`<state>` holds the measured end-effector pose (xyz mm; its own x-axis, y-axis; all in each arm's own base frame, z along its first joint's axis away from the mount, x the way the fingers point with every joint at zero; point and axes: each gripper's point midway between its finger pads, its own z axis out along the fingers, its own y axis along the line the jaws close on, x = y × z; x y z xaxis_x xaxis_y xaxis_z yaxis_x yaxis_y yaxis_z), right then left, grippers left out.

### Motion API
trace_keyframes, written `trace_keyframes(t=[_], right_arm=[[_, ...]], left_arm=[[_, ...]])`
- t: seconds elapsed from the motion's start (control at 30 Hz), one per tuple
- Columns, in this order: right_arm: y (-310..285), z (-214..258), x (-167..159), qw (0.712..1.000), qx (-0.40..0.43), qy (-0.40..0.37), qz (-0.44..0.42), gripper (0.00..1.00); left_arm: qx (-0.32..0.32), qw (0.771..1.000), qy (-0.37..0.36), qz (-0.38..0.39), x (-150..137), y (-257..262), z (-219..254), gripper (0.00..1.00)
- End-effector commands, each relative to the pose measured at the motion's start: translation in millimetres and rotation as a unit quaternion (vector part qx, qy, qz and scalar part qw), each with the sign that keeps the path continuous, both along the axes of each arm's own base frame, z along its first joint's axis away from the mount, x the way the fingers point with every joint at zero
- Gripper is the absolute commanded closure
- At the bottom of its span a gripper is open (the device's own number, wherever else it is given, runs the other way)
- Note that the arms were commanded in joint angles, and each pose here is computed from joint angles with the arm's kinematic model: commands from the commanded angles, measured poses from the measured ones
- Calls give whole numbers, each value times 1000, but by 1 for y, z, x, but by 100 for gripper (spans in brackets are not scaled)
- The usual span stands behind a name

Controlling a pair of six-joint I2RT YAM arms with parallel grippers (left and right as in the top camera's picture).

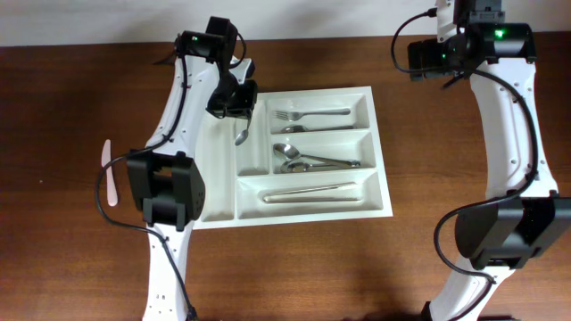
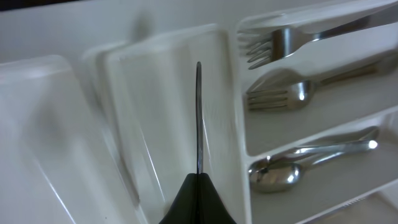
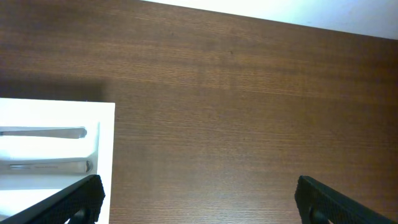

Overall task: Pack container
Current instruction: 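Lower the spoon into the narrow left-middle compartment and release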

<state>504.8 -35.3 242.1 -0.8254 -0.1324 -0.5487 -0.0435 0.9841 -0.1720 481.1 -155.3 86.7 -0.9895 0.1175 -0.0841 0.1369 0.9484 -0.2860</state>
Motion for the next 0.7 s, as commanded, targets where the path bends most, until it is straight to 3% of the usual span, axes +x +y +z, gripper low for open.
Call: trace_keyframes(t=[0.0, 0.03, 0.13, 0.37, 0.53, 0.67], right_arm=[[-2, 11, 1, 1000, -2, -14, -5, 1], [-2, 11, 1, 1000, -2, -15, -5, 1], [-2, 11, 1, 1000, -2, -14, -5, 1], [-2, 11, 1, 1000, -2, -15, -5, 1], [-2, 11, 1, 1000, -3, -14, -5, 1], [-2, 11, 1, 1000, -2, -14, -5, 1]], left_arm=[[-5, 1000, 5, 8, 3, -2, -6, 75], [-6, 1000, 2, 8, 5, -2, -6, 55], [-8, 1000, -4, 8, 7, -3, -6, 38], [-12, 999, -30, 29, 20, 17, 19, 37], [-6, 998, -32, 58, 9, 83, 68, 37], [-11, 993, -85, 86, 14, 132, 106, 38]])
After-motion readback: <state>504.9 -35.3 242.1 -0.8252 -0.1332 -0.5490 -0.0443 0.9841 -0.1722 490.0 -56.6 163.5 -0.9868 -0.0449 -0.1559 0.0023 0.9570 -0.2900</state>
